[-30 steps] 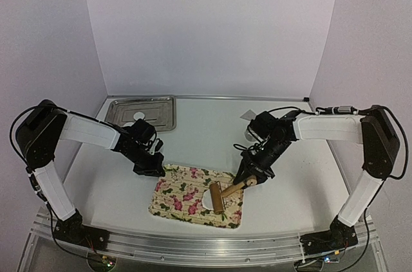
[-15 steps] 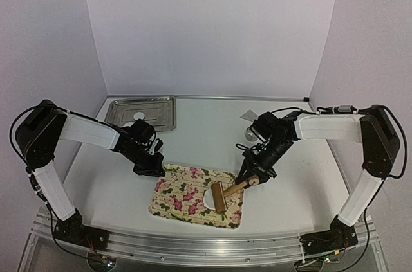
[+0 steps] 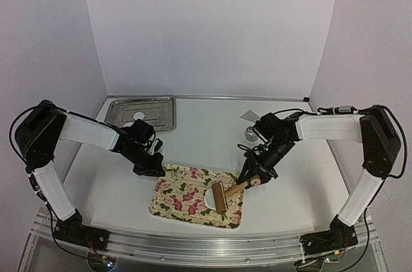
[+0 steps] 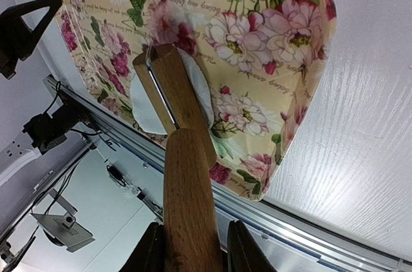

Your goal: Roll out the dumpling wrappers from the dough

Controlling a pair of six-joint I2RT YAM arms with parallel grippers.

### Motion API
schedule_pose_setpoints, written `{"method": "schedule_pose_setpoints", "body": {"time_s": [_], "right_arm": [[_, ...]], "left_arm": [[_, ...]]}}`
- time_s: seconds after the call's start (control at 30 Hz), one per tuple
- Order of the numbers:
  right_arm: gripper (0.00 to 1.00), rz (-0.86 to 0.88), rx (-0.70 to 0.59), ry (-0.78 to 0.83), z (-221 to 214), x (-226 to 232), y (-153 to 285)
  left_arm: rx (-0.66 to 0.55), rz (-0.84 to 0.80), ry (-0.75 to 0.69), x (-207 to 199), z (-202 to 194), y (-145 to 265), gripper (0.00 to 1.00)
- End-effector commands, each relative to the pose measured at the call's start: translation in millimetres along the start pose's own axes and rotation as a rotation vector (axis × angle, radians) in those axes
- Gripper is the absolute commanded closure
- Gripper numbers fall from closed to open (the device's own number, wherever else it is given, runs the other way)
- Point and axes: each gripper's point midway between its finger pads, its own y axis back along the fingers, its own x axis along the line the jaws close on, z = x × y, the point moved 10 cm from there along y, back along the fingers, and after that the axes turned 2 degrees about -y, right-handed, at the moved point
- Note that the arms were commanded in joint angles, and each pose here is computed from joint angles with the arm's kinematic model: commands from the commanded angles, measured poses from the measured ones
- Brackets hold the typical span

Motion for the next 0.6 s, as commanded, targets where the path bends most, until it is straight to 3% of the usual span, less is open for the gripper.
{"method": "schedule_pose_setpoints", "body": {"time_s": [0.0, 0.57], "right_arm": [[1.0, -0.62, -0.095, -0.298, -3.0, -91.3, -12.8], [1.0, -0.625, -0.104, -0.328, -7.2, -101.8, -7.0]], "left_arm": [[-0.022, 0.058, 0.022, 10.4, -0.2, 7.4, 1.0], [-0.025, 0.056, 0.02, 10.5, 0.6, 7.8, 1.0]]}}
